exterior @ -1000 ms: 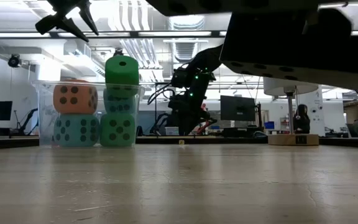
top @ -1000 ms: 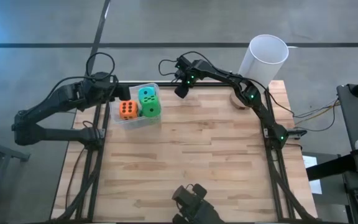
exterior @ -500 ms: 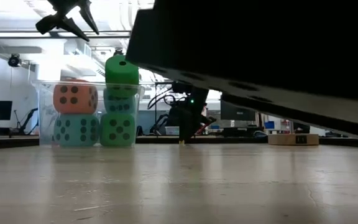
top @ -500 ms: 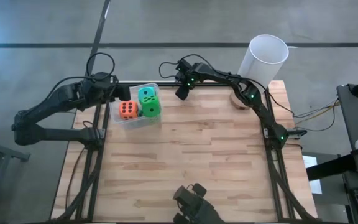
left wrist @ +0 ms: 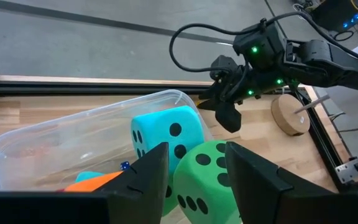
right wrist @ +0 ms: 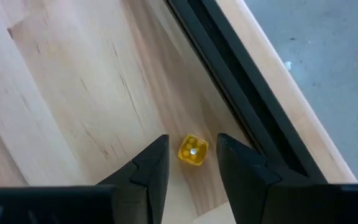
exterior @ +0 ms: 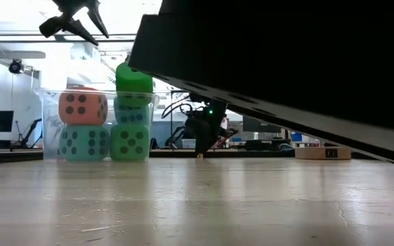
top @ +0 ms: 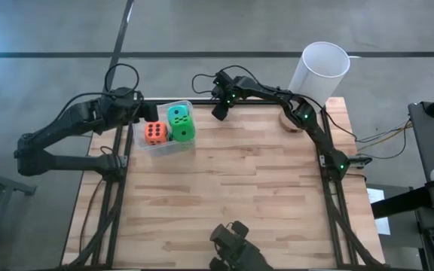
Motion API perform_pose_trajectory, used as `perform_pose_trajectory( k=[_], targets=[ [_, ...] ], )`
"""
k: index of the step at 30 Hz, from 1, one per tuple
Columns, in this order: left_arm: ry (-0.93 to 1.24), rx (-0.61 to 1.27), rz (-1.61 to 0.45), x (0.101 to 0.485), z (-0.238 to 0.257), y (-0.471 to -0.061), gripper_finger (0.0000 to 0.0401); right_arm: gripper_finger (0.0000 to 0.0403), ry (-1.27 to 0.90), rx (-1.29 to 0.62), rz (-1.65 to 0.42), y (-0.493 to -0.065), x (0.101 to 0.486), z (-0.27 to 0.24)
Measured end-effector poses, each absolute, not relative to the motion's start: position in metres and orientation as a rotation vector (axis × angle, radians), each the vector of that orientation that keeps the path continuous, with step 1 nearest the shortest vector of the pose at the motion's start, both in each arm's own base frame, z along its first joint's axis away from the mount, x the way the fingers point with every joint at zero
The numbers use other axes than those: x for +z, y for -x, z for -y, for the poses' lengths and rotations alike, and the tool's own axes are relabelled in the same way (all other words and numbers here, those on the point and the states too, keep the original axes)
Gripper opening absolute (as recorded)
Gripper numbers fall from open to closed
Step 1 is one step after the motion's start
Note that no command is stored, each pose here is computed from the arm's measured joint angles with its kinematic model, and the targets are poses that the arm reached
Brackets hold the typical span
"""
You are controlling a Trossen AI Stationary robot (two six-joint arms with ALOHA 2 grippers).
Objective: Pick & Place Dice
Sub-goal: Put the small yellow dice into the transparent bin
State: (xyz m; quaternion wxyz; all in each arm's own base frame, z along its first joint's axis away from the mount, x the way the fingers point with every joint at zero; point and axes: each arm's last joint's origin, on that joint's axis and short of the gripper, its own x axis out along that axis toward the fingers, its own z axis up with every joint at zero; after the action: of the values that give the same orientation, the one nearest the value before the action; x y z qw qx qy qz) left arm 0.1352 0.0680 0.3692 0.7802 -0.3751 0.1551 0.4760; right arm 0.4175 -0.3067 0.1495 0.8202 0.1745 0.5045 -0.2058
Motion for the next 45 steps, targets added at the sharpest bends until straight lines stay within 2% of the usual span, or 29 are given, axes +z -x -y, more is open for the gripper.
perform_pose_trajectory(
  k=[8,21,29,39,45],
  targets=[
    [0.812,1.029,-0.334,0.369,-0.068,-0.135,0.0165,0.0109,-0.387,-0.436,-1.078,-0.416,0.149,0.307],
    [0.811,1.028,-0.335,0.369,-0.068,-0.135,0.0165,0.0045,-0.415,-0.448,-1.078,-0.416,0.147,0.307],
    [0.808,1.027,-0.336,0.369,-0.068,-0.135,0.0161,0.0057,-0.444,-0.449,-1.121,-0.412,0.147,0.304],
    [0.806,1.027,-0.337,0.369,-0.068,-0.135,0.0164,0.0056,-0.397,-0.385,-1.326,-0.401,0.146,0.288],
    [0.806,1.027,-0.337,0.369,-0.068,-0.135,0.0161,0.0082,-0.389,-0.389,-1.328,-0.401,0.143,0.288]
  ],
)
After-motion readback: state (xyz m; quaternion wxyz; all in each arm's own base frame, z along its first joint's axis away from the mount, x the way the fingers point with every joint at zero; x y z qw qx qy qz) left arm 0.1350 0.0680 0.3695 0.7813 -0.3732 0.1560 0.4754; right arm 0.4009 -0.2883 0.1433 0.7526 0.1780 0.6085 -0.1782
